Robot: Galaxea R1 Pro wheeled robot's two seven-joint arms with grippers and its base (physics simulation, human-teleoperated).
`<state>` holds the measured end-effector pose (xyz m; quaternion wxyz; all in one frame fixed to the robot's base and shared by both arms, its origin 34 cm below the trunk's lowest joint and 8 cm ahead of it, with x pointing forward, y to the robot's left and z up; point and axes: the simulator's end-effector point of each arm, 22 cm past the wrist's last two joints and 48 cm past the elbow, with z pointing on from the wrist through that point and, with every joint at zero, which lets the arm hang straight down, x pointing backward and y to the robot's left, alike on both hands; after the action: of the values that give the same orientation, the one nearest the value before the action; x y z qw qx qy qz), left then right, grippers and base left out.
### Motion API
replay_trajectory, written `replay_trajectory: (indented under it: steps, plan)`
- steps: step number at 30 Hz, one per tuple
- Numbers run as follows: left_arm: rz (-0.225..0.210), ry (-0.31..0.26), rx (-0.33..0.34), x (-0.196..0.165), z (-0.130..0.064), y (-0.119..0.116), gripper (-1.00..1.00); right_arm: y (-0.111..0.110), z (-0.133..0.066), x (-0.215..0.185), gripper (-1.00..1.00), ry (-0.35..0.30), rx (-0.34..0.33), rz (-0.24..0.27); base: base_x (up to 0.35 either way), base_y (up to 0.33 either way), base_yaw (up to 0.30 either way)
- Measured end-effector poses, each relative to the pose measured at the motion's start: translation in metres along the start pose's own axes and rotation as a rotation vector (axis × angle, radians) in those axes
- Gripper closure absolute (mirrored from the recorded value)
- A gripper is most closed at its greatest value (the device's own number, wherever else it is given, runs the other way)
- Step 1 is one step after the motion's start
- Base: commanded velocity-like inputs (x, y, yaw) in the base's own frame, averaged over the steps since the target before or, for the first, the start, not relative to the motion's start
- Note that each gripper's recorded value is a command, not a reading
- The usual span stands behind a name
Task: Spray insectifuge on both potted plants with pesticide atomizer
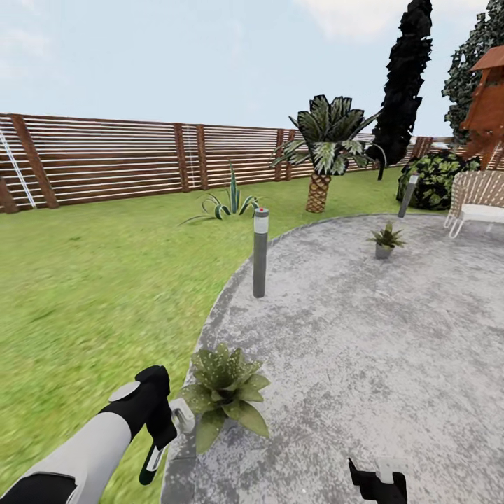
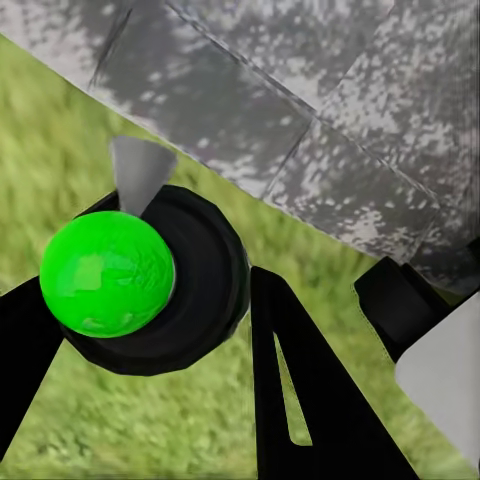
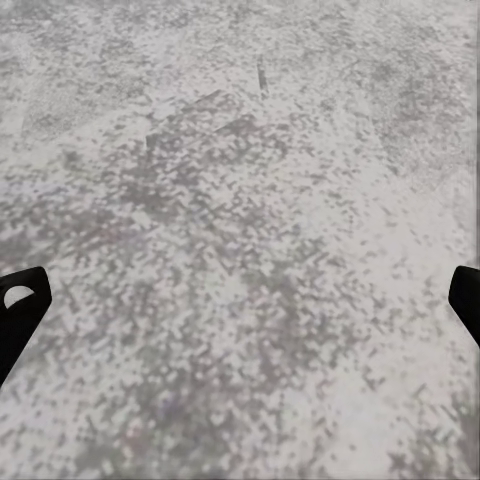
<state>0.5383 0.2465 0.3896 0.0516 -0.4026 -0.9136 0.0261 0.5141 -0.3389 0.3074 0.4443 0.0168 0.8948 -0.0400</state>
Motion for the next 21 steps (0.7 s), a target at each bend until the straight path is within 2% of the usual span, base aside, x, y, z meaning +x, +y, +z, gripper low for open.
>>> replay_trajectory:
  steps: [4, 8, 14, 18, 21]
  plan:
    - [-0.011, 0.012, 0.007, 0.009, 0.004, 0.001, 1.0, 0.0, 0.0, 0.0, -1.0, 0.001, 0.0, 0.0, 0.0, -0.005, 0.001]
    - [-0.018, 0.033, 0.028, 0.023, 0.021, -0.011, 1.0, 0.0, 0.0, 0.0, -1.0, 0.001, 0.0, 0.0, 0.0, 0.0, 0.0]
    - [-0.028, 0.013, 0.014, 0.018, 0.022, -0.01, 1.0, -0.001, 0.0, 0.0, -1.0, 0.0, 0.0, -0.002, 0.0, 0.0, 0.0]
    - [-0.105, -0.034, -0.018, 0.016, 0.022, 0.004, 1.0, -0.001, 0.0, 0.0, -1.0, 0.0, -0.001, -0.002, 0.0, 0.0, 0.0]
    - [-0.157, -0.043, -0.043, 0.025, 0.025, 0.017, 1.0, -0.001, 0.0, 0.0, -1.0, 0.0, -0.001, -0.002, 0.0, 0.0, 0.0]
